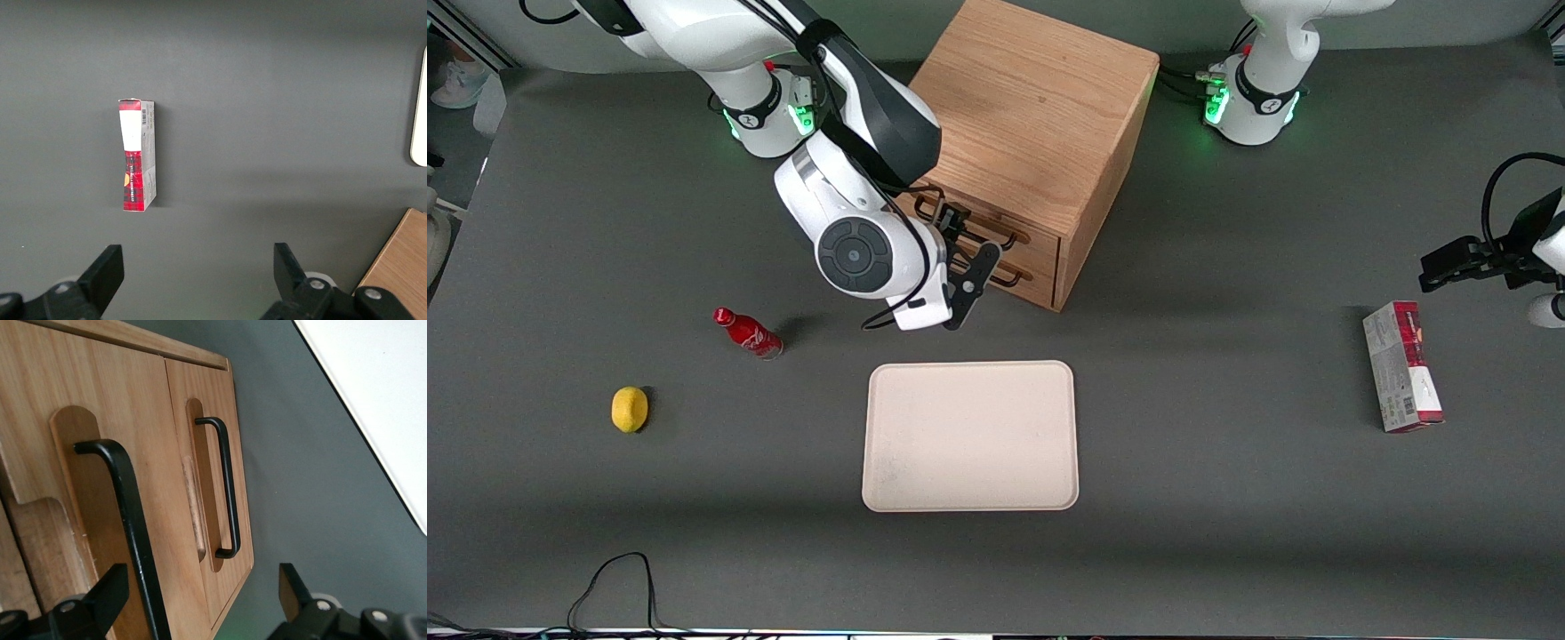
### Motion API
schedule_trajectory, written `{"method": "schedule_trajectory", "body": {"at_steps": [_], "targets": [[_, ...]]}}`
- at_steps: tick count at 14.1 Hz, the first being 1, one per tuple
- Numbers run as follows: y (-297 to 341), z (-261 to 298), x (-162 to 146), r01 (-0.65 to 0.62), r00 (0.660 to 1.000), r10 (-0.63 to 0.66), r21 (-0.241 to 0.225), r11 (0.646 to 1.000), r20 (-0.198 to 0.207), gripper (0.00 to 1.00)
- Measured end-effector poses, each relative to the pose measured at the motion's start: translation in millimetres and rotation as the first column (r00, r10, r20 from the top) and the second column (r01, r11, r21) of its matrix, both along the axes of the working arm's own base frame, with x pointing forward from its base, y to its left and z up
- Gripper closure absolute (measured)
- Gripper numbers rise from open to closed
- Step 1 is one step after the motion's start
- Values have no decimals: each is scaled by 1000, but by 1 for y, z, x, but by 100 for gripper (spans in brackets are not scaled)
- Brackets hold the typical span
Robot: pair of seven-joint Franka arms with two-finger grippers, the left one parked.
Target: Open upper drawer
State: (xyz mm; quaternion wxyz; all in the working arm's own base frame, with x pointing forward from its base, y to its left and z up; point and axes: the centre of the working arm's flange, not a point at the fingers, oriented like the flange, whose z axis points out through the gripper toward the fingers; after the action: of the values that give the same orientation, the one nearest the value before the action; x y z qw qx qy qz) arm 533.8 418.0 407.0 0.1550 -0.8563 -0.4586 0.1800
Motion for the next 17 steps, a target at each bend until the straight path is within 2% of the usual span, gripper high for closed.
{"method": "schedule_trajectory", "body": {"at_steps": [11,17], "targets": [[2,-22,-8,-38,999,38,-5,999,-37,0],[3,-23,-7,-48,998,48,5,999,-30,0]]}}
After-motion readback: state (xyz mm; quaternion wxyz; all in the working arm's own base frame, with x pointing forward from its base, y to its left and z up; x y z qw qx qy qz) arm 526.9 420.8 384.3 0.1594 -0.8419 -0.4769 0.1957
